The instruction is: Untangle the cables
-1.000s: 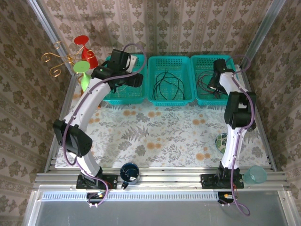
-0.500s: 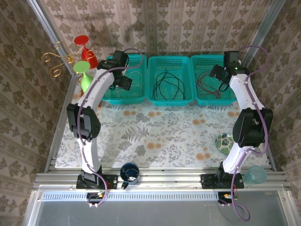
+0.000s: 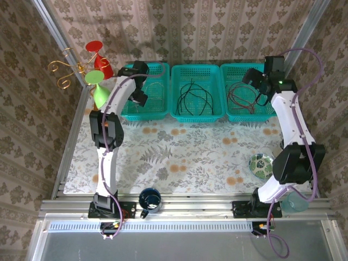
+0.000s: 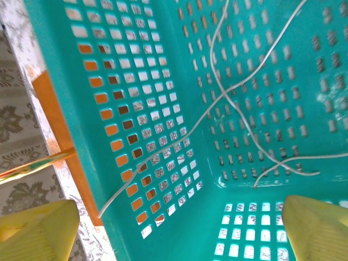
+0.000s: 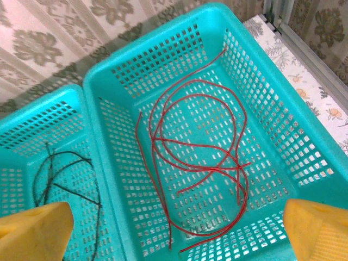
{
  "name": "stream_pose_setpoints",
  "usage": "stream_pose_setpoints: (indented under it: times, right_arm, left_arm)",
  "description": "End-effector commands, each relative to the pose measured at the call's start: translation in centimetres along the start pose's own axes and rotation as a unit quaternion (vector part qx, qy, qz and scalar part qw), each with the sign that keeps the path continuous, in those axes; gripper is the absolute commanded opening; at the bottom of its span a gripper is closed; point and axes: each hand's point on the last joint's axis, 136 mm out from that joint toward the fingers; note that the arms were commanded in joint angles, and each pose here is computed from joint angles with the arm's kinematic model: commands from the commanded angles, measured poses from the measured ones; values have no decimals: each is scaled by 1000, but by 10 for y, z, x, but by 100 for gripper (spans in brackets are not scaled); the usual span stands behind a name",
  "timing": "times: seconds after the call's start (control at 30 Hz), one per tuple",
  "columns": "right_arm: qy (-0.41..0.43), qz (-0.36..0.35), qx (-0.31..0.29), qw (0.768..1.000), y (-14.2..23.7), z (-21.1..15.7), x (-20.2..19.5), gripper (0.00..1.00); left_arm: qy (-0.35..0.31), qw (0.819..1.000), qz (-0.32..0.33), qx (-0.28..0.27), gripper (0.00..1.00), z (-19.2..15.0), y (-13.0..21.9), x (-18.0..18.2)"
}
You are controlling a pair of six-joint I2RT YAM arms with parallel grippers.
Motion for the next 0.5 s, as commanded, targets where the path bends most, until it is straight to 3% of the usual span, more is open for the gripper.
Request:
stream_pose_setpoints:
  times: [0.0,0.47]
  right_arm:
    - [4,31,7,999,16,-3,10,100]
    - [21,37,4,999,25,-1,13,100]
  left_arm:
    - [-6,999,7,35,97,-19,-4,16]
    - [-1,998,-30,47,96,-27,-22,5]
Point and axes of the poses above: each hand's point on the last joint's axis, 136 mm out from that joint toward the fingers, its own y axis back along the fingers, its own x axis along the line the jaws close on, z = x × y, and after that the axes turned 15 degrees about -y, right-handed
